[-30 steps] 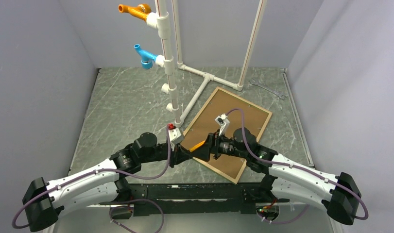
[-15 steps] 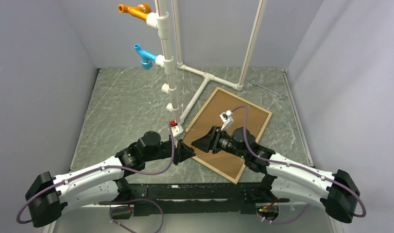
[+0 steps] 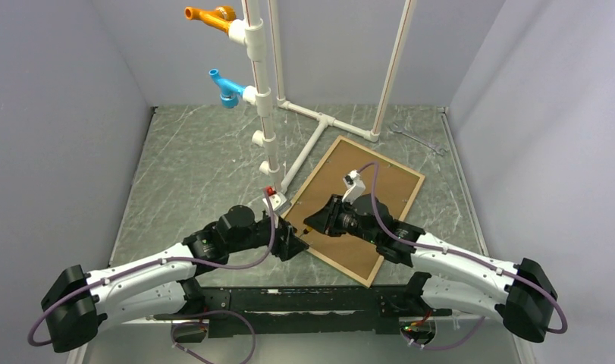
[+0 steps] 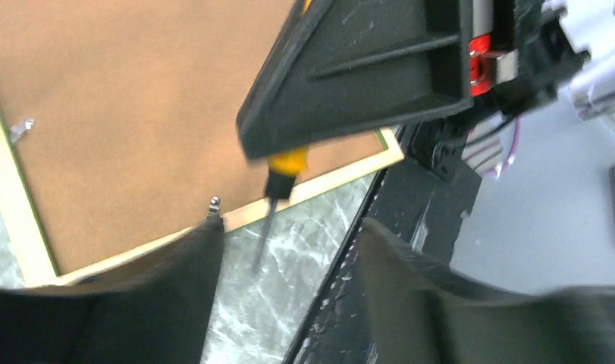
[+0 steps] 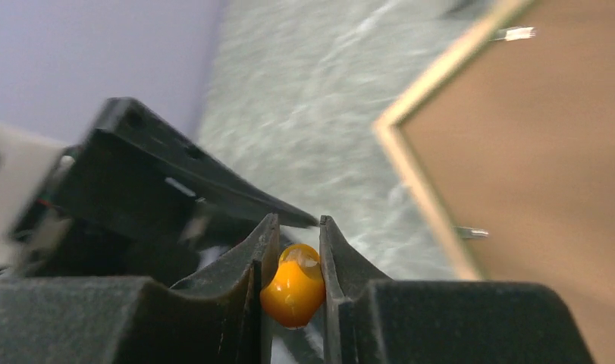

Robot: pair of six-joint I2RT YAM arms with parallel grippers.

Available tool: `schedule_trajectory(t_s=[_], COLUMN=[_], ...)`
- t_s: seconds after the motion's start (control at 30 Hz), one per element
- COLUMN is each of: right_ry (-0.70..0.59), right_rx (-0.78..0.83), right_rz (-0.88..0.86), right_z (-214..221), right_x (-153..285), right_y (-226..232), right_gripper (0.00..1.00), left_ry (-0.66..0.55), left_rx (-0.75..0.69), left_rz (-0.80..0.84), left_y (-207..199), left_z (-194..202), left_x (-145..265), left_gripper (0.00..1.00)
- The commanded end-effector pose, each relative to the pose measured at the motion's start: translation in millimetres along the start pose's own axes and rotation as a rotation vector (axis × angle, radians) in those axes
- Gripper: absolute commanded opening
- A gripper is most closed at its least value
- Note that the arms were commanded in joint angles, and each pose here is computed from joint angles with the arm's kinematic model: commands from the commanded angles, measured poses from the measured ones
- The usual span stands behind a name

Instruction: Take the photo out of the frame

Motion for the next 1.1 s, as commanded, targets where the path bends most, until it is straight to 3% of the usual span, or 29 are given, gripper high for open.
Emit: schedule_trajectory(t_s=[0.0, 0.13, 0.33, 0.63, 1.07], right_ry=[-0.160, -0.269, -0.351, -0.257, -0.197], right_rx=[0.151, 0.200, 0.157, 0.078, 0.049], right_rz=[0.498, 0.875, 1.095, 1.214, 1.174], right_z=[-28, -54, -73, -63, -52], right_x=[22, 61, 102, 97, 90], right_y=[-37, -63, -88, -100, -106], right_gripper=[0.00, 0.00, 0.00, 0.00, 0.00], left_ry=[-0.080, -0.079, -0.033, 0.131, 0.202], left_rx=[0.136, 0.204, 0.265, 0.332, 0.326], left_rz=[-0.217, -0.332, -0.151, 0.024, 0.074], left_y=[10, 19, 7, -12, -20], left_z=[-10, 1, 11, 32, 45], left_x=[9, 17, -1, -50, -78], left_gripper=[0.97, 0.99, 0.91, 0.72, 0.68])
Point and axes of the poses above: each gripper's point midway between its finger pads, its own x axis back along the fingers, its own y axis along the line the jaws close on, z = x × y, the point moved 9 cm from there along x, back along the fingers, and after that the axes turned 4 degrees about -x, right-handed, at the moved point
